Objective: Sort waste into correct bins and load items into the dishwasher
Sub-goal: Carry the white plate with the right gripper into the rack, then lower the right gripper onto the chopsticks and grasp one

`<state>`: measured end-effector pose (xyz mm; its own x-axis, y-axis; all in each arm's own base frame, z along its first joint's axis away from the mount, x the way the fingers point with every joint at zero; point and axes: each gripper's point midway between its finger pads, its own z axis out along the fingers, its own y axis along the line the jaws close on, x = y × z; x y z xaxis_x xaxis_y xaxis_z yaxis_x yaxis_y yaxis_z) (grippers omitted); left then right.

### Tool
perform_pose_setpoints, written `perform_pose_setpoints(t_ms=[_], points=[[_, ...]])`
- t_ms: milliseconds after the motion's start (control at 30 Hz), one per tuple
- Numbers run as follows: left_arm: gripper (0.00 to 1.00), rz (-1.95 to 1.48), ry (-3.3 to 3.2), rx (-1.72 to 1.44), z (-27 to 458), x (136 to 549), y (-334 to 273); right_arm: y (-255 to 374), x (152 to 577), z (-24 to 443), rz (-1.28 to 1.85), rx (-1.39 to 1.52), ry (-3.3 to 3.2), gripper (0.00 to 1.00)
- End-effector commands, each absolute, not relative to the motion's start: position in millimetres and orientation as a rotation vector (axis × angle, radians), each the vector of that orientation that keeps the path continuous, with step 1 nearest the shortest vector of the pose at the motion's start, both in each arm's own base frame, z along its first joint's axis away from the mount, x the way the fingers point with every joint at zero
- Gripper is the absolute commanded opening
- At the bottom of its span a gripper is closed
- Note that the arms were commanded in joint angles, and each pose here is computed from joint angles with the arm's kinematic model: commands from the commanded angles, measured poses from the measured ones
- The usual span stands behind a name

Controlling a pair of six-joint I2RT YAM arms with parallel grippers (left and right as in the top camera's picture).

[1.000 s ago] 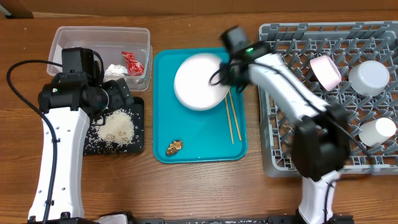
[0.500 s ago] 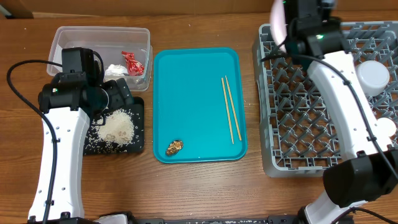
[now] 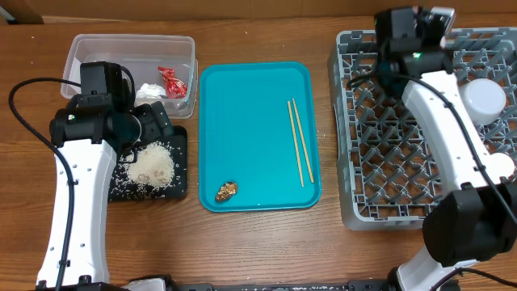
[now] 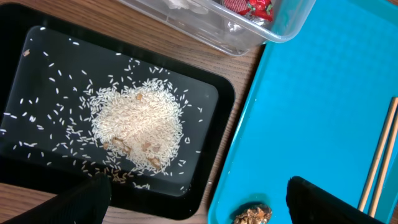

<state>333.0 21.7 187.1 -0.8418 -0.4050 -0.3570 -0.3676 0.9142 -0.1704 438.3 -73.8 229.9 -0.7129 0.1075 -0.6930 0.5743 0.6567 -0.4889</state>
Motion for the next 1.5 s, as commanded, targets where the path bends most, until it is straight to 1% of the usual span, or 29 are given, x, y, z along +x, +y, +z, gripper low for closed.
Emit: perform_pose_setpoints(t_ms=[0,167,333,367,400,467,500,567,633,700,767,833,967,1033,1467], points=[[0.92,-0.126,2.676,-0.571,188.7,335.2,23.6,-67.4,435.1,202.9,-0.895,0.567,2.276,0.04],[0.92,-0.126,2.676,-0.571,188.7,335.2,23.6,-46.3,430.4,174.4,-0.741,0.529,2.418,0.04],[0.91,-0.127,2.677,-0.571,188.7,335.1,23.5,-30.7,428.0,171.3,-0.709,0.482,2.451,0.04],[0.91,-0.127,2.677,-0.571,188.7,335.1,23.5,-28.3,427.7,173.2,-0.704,0.476,2.448,0.06],[0.91,-0.127,2.677,-0.571,188.7,335.1,23.5,-26.3,427.5,175.9,-0.698,0.471,2.443,0.17],[0.92,-0.127,2.676,-0.571,188.7,335.2,23.5,-23.2,426.8,186.2,-0.671,0.479,2.421,0.51],[0.92,-0.127,2.677,-0.571,188.7,335.1,23.5,-20.9,426.8,193.7,-0.645,0.483,2.408,0.60],[0.92,-0.126,2.677,-0.571,188.7,335.1,23.6,-13.8,427.2,213.8,-0.552,0.488,2.380,0.75],[0.92,-0.126,2.676,-0.571,188.7,335.2,23.6,-7.5,426.4,236.9,-0.459,0.493,2.343,0.85],[0.92,-0.126,2.676,-0.571,188.7,335.2,23.6,2.9,426.6,258.6,-0.339,0.477,2.309,0.93],[0.92,-0.126,2.676,-0.570,188.8,335.3,23.6,21.8,426.8,273.8,-0.181,0.410,2.303,0.94],[0.92,-0.127,2.673,-0.570,189.1,336.0,23.6,49.1,425.5,280.5,-0.003,0.278,2.331,0.94],[0.92,-0.129,2.665,-0.569,189.8,337.6,23.7,108.8,411.2,268.8,0.363,0.009,2.436,0.93],[0.92,-0.129,2.665,-0.570,189.8,337.7,23.7,123.0,404.6,256.9,0.440,-0.048,2.483,0.92],[0.92,-0.129,2.666,-0.572,189.7,337.5,23.7,188.5,360.7,107.9,0.416,-0.209,2.922,0.90]])
